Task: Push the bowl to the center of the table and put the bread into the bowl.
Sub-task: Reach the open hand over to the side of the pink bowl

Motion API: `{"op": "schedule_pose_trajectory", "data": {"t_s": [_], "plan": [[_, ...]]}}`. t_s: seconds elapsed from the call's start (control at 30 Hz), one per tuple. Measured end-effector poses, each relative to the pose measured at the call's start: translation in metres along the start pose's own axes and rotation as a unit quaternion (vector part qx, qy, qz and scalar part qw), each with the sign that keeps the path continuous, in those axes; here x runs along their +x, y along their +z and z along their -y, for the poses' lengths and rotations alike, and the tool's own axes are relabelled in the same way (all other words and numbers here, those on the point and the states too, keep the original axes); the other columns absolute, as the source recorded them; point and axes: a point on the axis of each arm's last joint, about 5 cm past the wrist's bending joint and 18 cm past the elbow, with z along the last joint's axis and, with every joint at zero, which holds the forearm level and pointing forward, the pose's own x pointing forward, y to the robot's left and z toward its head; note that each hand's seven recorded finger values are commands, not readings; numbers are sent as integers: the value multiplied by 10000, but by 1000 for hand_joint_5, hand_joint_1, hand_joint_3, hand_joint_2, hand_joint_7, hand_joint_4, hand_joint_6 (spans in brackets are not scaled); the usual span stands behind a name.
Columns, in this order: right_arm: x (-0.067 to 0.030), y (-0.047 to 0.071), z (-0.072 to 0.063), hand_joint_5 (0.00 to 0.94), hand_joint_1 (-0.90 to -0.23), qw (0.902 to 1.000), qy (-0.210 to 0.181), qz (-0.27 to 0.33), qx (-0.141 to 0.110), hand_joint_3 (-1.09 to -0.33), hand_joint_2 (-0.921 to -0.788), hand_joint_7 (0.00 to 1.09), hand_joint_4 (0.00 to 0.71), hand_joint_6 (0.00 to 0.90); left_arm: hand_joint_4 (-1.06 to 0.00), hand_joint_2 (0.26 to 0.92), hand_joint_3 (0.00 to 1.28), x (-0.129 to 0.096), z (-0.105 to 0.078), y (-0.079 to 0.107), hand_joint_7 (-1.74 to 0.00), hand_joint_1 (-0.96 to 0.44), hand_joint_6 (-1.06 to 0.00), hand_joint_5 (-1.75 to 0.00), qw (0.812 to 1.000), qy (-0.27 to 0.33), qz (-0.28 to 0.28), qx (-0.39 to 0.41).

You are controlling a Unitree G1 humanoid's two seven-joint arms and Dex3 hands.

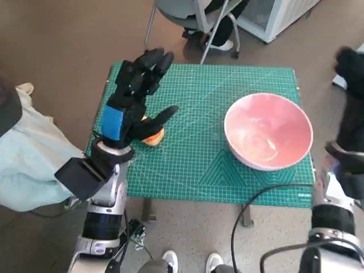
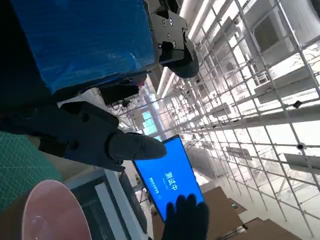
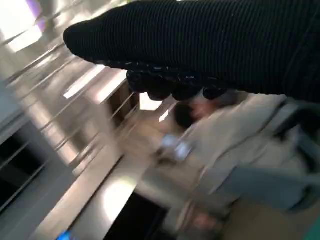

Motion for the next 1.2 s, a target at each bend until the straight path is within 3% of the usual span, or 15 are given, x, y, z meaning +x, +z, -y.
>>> {"op": "schedule_pose_trajectory", "data": {"t_s": [0.23,0.47,0.9,1.07,1.2], "plan": [[-166,-153,88,22,-531,9939,-402,-916,-456,-909,-921,754,257,0,-336,921,236,-5,0,-7,-646,-410,-50,-5,10000,-2,-12,25],[-314,-281,63,21,-544,9785,-541,-1882,-641,-902,-921,662,291,60,-328,921,238,-9,-16,-7,-626,-421,-33,-1,10000,-14,-37,71],[-539,-437,-204,6,-507,9459,-391,-3215,-223,-887,-921,567,296,114,-318,921,234,-26,-54,6,-585,-429,-37,-1,9999,-21,-81,148],[-564,-458,-311,4,-502,9373,-315,-3468,-120,-913,-921,556,295,122,-324,921,233,-54,-81,18,-559,-427,-51,-3,9997,-16,-116,201],[-531,-460,-395,1,-512,9336,-306,-3569,-36,-924,-921,549,280,122,-326,921,230,-75,-109,27,-532,-427,-66,-4,9995,-1,-161,255]]}}
